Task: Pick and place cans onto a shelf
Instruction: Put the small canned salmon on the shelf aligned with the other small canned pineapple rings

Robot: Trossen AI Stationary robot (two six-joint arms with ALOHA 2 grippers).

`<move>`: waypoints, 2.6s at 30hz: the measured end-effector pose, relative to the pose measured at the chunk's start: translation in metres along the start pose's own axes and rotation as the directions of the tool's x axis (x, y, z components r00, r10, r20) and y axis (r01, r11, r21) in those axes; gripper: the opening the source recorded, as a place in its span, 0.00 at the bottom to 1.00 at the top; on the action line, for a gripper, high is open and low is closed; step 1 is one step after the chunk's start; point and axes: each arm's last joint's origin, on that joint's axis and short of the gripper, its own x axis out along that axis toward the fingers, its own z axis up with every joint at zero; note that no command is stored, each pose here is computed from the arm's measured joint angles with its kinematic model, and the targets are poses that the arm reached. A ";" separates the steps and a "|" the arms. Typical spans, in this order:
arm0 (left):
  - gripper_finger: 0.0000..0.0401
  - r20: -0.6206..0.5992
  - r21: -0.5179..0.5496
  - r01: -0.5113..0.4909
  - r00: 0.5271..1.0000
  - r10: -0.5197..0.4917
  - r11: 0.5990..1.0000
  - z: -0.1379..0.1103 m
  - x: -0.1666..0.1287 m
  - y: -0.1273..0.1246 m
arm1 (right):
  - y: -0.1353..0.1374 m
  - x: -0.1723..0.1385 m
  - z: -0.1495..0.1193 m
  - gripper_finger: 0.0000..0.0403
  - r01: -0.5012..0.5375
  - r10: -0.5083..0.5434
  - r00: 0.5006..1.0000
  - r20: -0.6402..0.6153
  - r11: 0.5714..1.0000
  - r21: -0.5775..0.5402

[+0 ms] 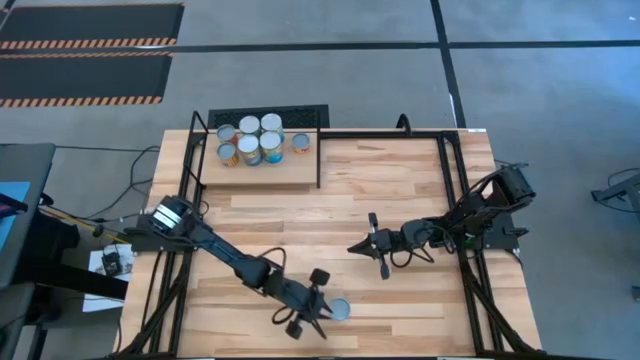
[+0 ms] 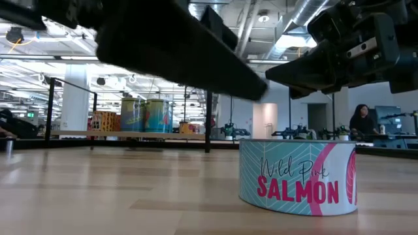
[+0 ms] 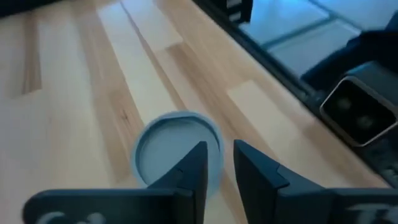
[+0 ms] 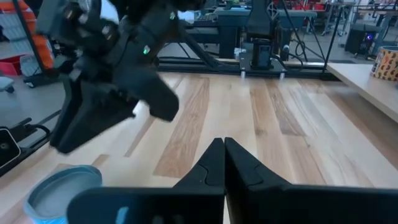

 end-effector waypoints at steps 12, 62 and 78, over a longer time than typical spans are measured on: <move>0.22 -0.124 0.102 0.002 0.992 0.010 0.995 -0.008 0.027 -0.001 | 0.000 0.000 0.000 0.03 0.000 0.000 1.000 0.002 1.000 0.002; 0.00 -0.462 -0.433 -0.807 0.582 0.670 0.402 -0.070 -0.176 0.248 | 0.000 0.001 0.001 0.03 -0.001 0.001 1.000 0.007 1.000 0.021; 0.00 -0.449 -0.416 -0.799 0.596 0.666 0.434 -0.089 -0.166 0.266 | 0.000 0.002 0.003 0.03 -0.001 0.001 1.000 0.013 1.000 0.019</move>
